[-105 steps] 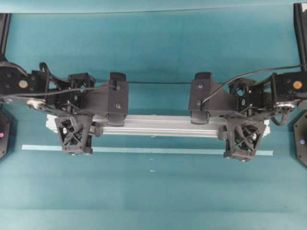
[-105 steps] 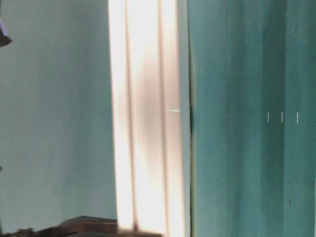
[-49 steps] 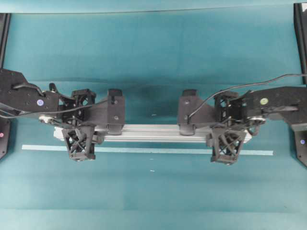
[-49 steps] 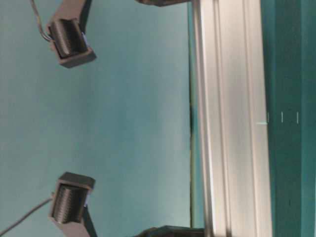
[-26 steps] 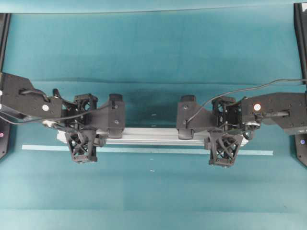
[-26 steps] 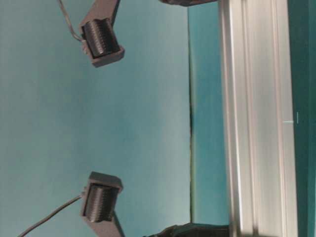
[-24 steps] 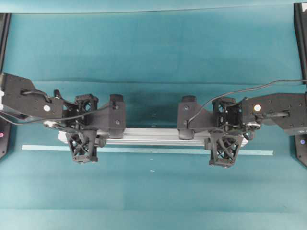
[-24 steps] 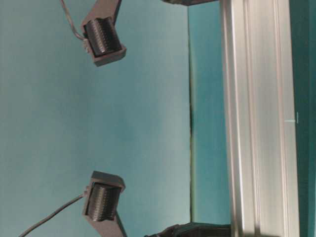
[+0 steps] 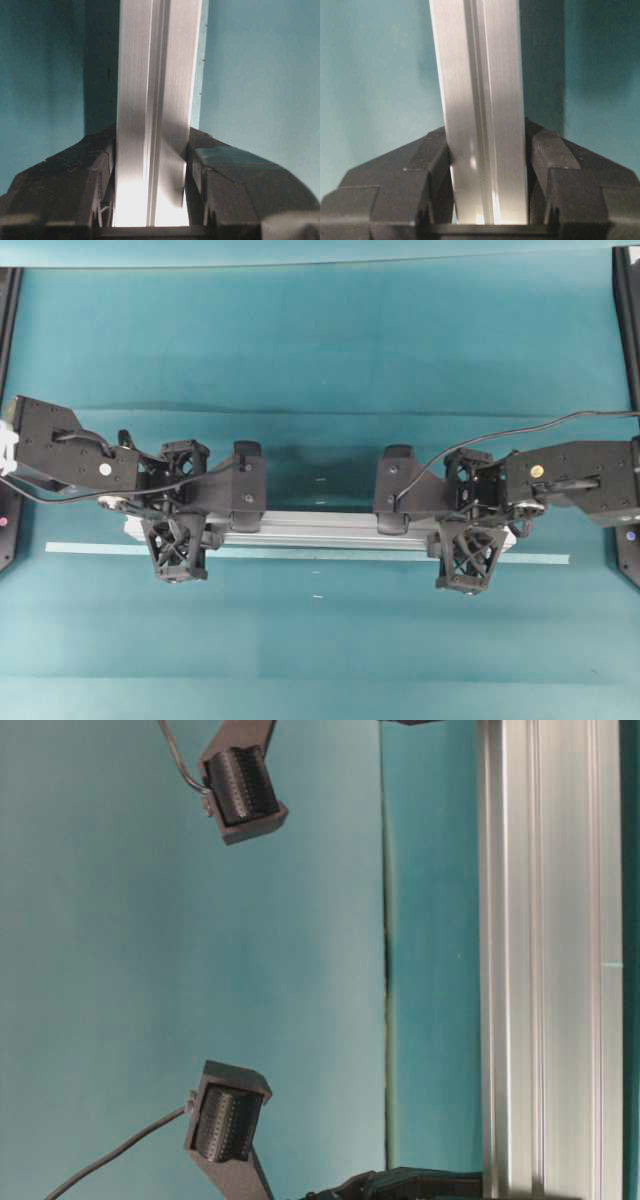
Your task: Lift the metal rail with both hands.
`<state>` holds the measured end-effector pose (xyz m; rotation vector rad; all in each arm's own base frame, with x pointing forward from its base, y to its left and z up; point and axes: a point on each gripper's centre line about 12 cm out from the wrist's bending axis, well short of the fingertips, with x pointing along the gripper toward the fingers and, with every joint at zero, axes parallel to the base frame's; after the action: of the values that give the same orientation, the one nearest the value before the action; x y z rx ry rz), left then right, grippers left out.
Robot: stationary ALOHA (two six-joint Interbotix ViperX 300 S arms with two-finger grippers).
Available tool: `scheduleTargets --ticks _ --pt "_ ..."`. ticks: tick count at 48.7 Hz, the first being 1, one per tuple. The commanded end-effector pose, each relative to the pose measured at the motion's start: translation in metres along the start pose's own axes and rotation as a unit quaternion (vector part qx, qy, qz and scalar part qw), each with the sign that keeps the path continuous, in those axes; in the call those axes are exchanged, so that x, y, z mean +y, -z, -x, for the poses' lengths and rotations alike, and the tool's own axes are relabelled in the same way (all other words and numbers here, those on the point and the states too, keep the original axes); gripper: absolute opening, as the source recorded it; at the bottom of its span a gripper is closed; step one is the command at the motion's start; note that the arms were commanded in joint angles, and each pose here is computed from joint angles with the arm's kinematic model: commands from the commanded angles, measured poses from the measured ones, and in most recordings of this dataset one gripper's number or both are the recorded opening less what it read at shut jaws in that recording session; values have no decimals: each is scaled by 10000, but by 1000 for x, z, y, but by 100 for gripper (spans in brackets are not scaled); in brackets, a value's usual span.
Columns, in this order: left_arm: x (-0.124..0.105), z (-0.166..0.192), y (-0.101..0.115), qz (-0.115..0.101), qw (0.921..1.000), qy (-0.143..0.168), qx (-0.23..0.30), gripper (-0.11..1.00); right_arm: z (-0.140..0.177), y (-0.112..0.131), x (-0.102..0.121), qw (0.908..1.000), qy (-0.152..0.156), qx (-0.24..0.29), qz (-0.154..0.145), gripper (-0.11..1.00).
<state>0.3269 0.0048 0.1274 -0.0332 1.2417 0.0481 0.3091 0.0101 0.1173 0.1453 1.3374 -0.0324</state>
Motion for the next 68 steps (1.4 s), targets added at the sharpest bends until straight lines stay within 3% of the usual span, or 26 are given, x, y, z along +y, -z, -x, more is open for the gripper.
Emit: scheduleTargets --ticks 1,35,51,68 --pt "2 3 -2 59 10000 -4 -46 28 -4 3 4 10000 -35 60 -19 37" --pt "1 -3 -5 136 9999 7 -99 28 -15 5 1 10000 -11 24 -55 37" --pt "-5 -4 -4 385 9992 39 -97 28 -15 5 -5 10000 33 -23 -84 37" --pt "-5 -4 -3 332 9994 43 -128 28 -16 7 -10 9999 82 2 -86 37"
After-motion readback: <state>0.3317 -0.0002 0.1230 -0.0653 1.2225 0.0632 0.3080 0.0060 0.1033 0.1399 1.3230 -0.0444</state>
